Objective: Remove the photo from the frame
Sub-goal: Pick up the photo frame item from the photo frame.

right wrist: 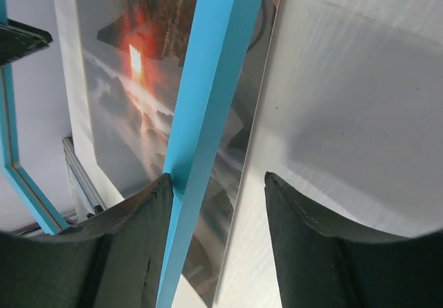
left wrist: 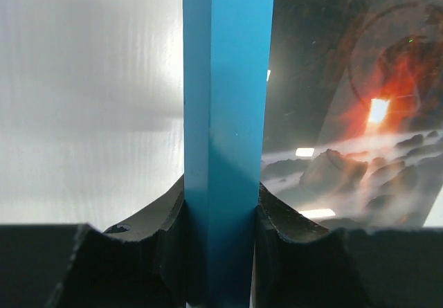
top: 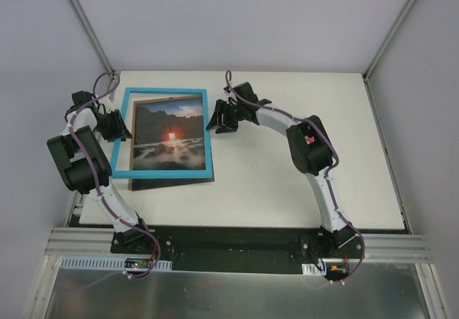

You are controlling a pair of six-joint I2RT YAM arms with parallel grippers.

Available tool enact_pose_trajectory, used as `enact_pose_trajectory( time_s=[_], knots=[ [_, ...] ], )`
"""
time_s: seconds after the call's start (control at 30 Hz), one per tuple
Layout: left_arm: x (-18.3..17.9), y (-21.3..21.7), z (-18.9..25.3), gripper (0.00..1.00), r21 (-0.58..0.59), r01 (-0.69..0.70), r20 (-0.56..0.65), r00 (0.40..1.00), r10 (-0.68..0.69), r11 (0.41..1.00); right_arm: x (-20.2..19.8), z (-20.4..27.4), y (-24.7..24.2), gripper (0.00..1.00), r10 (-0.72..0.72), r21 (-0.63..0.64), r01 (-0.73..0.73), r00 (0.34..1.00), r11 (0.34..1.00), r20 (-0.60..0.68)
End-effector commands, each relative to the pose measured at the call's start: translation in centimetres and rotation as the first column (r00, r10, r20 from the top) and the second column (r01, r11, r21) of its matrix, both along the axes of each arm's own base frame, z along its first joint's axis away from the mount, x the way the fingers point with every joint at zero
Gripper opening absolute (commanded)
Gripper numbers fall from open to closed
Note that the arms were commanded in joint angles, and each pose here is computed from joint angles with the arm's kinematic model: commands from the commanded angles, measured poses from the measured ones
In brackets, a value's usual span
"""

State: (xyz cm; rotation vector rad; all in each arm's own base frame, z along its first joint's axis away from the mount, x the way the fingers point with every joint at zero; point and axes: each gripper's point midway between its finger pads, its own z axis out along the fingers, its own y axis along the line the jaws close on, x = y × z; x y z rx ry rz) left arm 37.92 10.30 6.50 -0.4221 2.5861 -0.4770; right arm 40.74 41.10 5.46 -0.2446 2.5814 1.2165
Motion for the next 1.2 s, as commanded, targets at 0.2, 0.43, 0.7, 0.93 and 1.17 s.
enact_pose_trajectory(
  time_s=[0.2,0.43,0.7,0.93,1.17],
  knots=[
    [-2.0,1.1,0.8,0.22,0.092,-0.059,-0.046,0.997,0.064,0.994,-1.1,3.2,4.2,0.54,0.044,0.203,-0.031,0.997,0.979,-0.060],
    [-1.9,0.6,0.9,0.21,0.072,-0.061,-0.042,0.997,0.064,0.996,-2.7,5.6,5.2,0.42,0.099,0.285,-0.073,0.992,0.956,-0.078],
    [-0.6,-0.7,3.1,0.21,0.070,-0.014,0.034,0.999,0.011,0.997,-2.4,8.9,4.8,0.09,0.147,0.282,-0.157,0.988,0.947,0.056],
    [1.3,-5.6,7.3,0.22,0.067,0.107,0.152,0.982,-0.116,0.992,-0.9,12.0,1.0,0.03,0.137,0.230,-0.170,0.978,0.958,0.155],
    [3.2,-15.6,10.4,0.23,-0.001,0.294,0.217,0.933,-0.286,0.956,0.6,14.7,-8.6,0.01,0.088,0.184,-0.130,0.972,0.974,0.219]
  ],
)
